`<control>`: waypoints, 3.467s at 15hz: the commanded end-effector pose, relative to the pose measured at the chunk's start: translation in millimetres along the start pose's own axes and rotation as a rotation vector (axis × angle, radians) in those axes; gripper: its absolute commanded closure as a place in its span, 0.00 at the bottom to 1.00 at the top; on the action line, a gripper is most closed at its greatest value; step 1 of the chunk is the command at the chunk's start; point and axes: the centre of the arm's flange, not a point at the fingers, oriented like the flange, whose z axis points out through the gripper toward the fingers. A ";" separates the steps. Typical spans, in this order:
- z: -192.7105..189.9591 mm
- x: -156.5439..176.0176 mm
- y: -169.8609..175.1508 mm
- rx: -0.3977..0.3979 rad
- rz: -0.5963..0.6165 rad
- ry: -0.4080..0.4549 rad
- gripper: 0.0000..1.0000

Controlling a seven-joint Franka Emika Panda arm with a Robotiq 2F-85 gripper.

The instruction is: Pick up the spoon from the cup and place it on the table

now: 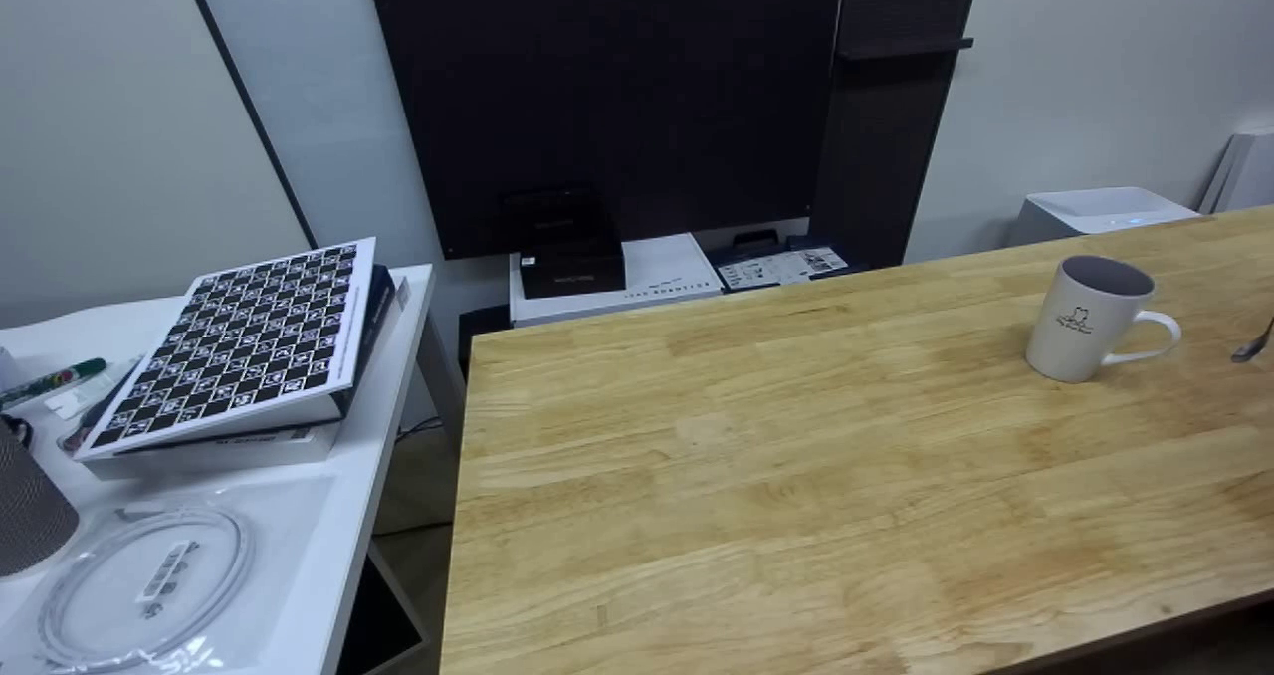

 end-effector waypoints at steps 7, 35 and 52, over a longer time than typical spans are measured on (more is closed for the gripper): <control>-15.8 60.0 1.0 0.024 0.132 0.095 0.96; -22.1 40.9 -26.4 -0.065 0.115 0.227 0.00; -19.7 -125.7 -73.7 -0.366 -0.664 0.672 0.00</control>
